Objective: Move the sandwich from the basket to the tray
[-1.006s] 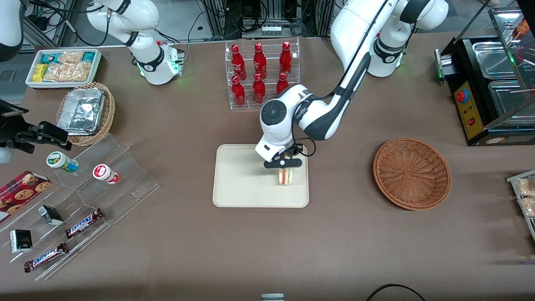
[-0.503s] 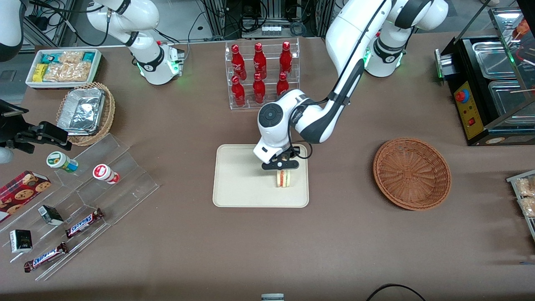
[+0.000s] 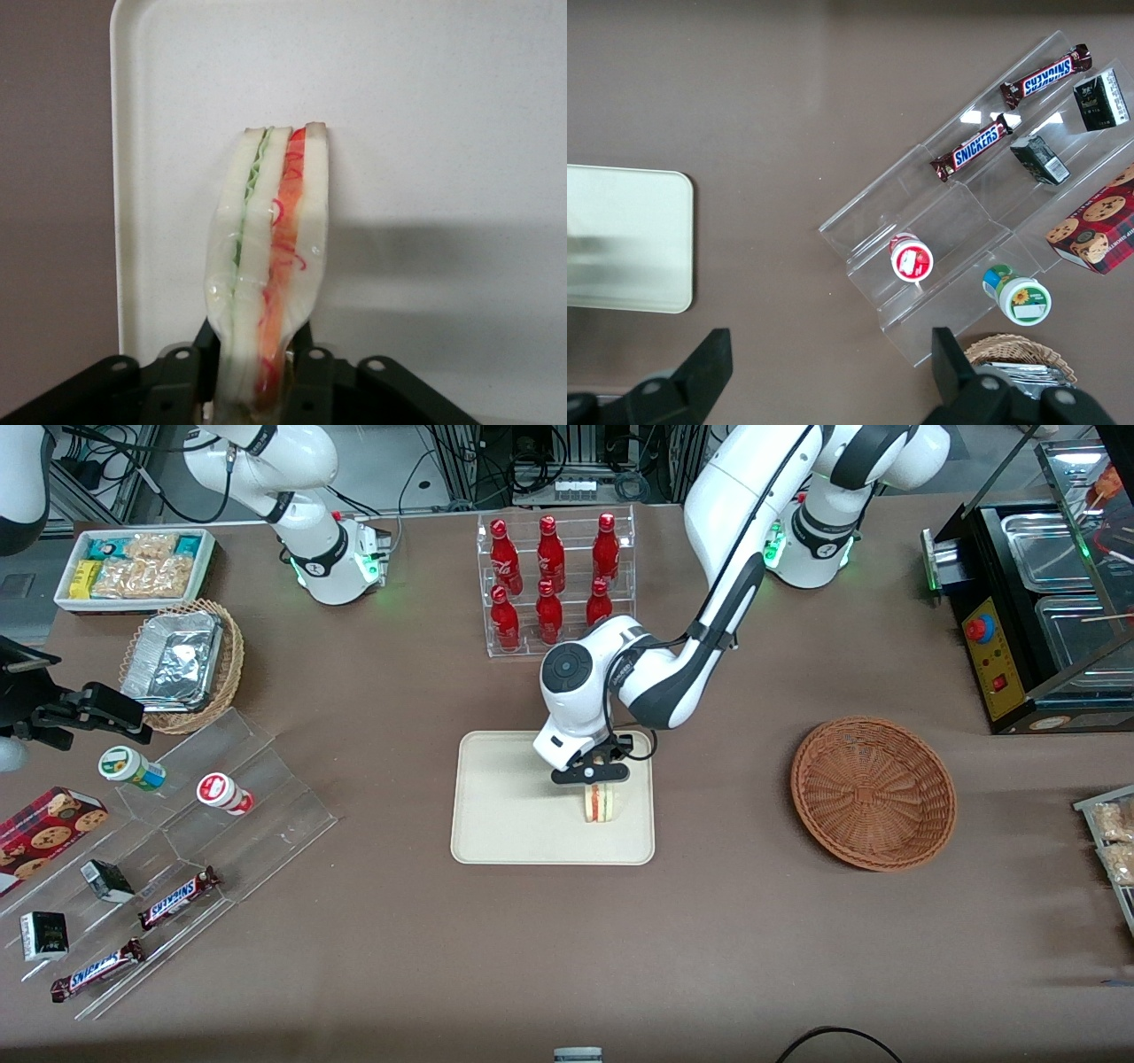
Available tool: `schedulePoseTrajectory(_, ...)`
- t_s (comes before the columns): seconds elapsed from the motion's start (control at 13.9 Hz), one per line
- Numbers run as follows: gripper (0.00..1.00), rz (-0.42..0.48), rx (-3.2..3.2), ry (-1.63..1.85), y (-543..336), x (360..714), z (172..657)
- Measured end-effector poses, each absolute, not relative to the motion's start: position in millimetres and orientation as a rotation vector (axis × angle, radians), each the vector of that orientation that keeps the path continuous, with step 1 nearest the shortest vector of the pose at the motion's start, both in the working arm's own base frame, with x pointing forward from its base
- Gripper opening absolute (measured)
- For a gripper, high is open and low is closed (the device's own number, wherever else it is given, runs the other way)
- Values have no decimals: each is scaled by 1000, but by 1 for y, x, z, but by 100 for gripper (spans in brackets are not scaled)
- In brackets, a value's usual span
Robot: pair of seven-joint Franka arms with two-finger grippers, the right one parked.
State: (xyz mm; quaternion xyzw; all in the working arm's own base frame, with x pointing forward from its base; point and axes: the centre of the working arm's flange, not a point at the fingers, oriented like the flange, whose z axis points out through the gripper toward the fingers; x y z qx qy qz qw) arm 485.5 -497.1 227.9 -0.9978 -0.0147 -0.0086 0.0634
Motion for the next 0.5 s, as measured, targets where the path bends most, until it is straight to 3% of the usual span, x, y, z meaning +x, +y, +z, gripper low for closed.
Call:
schedulePoseTrajectory(0.36, 93, -69, -3033, -75, -498, 496, 247)
schedulePoseTrajectory(0.43, 100, -80, -3037, -86, -499, 497, 257)
schedulePoseTrajectory(0.5, 100, -84, -3036, -100, -499, 498, 269)
